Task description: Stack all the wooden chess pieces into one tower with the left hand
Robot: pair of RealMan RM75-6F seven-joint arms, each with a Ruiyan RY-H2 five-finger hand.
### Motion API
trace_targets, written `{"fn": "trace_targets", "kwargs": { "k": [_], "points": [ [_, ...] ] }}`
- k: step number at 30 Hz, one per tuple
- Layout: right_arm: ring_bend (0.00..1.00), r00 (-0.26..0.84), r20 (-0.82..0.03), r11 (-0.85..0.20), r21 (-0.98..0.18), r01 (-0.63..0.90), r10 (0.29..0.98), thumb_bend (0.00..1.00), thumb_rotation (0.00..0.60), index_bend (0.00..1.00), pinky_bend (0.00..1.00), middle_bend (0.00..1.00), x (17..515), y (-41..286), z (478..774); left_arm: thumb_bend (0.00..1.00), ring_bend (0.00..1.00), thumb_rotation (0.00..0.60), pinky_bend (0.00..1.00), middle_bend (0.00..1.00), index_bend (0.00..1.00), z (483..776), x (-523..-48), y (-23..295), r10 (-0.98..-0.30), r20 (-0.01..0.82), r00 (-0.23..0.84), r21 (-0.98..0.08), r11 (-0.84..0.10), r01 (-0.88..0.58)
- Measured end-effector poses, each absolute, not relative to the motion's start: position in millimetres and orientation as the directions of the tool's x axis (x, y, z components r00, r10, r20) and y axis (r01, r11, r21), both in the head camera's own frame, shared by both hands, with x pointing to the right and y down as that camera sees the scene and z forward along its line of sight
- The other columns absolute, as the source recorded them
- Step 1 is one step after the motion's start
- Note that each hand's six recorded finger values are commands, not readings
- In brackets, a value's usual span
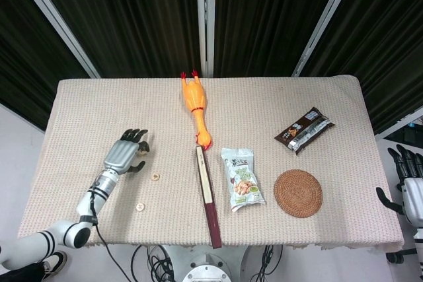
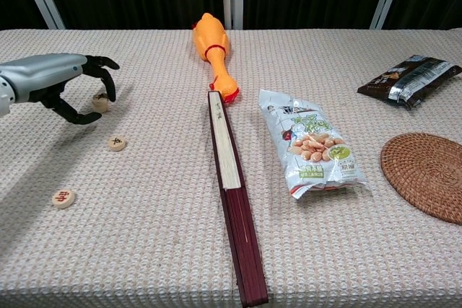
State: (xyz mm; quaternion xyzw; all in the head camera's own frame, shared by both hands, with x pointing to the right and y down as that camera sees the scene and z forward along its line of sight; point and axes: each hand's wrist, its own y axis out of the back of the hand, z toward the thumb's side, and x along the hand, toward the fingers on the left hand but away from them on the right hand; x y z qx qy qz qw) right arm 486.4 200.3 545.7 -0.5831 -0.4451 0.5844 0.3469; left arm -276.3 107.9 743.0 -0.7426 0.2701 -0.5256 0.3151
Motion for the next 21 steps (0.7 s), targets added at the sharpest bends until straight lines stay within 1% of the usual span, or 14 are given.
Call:
{"fn": "trace_targets", "kwargs": {
  "k": [21],
  "points": [
    [0.00,-0.079,-0.373,-0.364,-0.925,0.112,0.924,0.25,0.600,0.00,0.00,0.00,486.2,200.6,545.6,0.35,0.00,0.600,0.00,0.03,0.40,741.8,-279.1,107.5,-0.734,0.612,0.293,-0.753,-0.654,-0.066]
  ]
}}
